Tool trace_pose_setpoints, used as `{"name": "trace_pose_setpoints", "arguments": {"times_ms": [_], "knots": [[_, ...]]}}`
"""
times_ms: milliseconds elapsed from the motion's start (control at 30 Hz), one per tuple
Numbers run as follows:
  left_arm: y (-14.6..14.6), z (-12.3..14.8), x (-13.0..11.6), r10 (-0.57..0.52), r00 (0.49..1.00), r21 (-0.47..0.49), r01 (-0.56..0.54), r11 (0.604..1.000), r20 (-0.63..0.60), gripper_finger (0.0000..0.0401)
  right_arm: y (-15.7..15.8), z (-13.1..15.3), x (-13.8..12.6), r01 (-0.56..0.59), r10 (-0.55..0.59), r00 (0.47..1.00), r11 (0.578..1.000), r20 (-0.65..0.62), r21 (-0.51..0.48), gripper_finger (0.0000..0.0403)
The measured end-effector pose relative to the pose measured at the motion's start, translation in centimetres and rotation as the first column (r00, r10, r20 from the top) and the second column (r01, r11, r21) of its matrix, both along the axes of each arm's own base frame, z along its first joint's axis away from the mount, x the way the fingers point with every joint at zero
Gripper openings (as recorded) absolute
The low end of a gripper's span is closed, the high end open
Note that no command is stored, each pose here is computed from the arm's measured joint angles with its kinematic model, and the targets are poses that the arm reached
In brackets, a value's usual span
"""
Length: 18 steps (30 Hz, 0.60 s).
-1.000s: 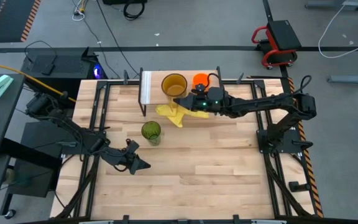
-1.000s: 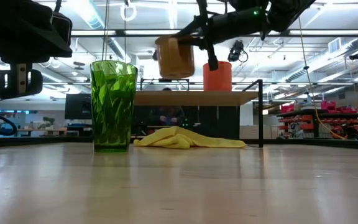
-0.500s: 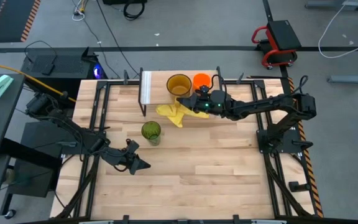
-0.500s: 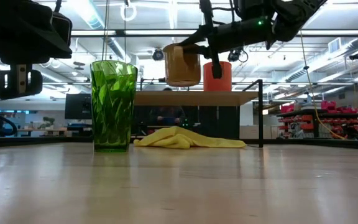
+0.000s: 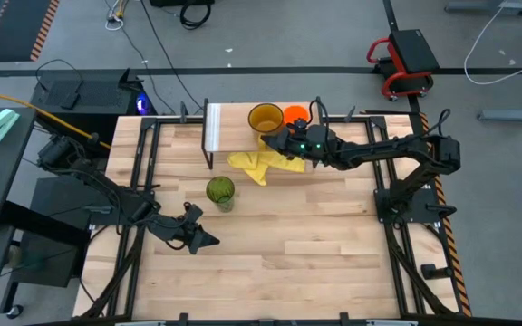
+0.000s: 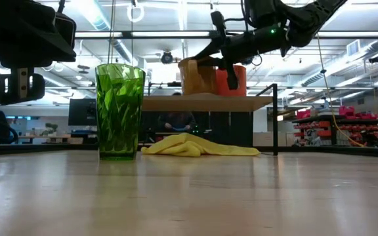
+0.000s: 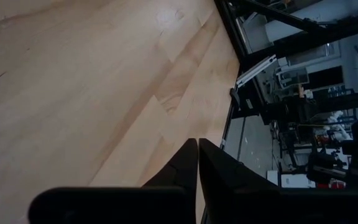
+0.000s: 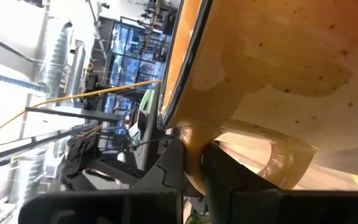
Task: Stack small to large cups/mugs on shelf
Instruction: Put the yellow mug on the shelf
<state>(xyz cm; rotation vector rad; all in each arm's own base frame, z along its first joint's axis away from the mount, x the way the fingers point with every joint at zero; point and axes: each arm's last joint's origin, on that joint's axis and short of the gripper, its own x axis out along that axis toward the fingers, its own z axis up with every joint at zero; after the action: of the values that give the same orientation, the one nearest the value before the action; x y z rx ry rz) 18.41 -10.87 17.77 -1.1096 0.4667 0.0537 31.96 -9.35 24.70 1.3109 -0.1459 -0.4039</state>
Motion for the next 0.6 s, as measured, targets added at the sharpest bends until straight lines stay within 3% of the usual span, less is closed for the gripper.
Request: {"name": "trace_pose_setpoints", "arguments": {"times_ms": [467, 600], "knots": [[0.00, 0.00, 0.00, 0.001, 1.000, -0.001, -0.001, 1.000, 0.000, 0.0019, 0.02, -0.08, -0.01, 0.002, -0.002, 1.000, 1.000, 0.002, 0.029, 0.0033], [0.00, 0.00, 0.00, 0.001, 1.000, -0.001, -0.001, 1.000, 0.000, 0.0024, 0.02, -0.16, -0.02, 0.005, -0.005, 1.000, 0.999, 0.001, 0.050, 0.0060]]}}
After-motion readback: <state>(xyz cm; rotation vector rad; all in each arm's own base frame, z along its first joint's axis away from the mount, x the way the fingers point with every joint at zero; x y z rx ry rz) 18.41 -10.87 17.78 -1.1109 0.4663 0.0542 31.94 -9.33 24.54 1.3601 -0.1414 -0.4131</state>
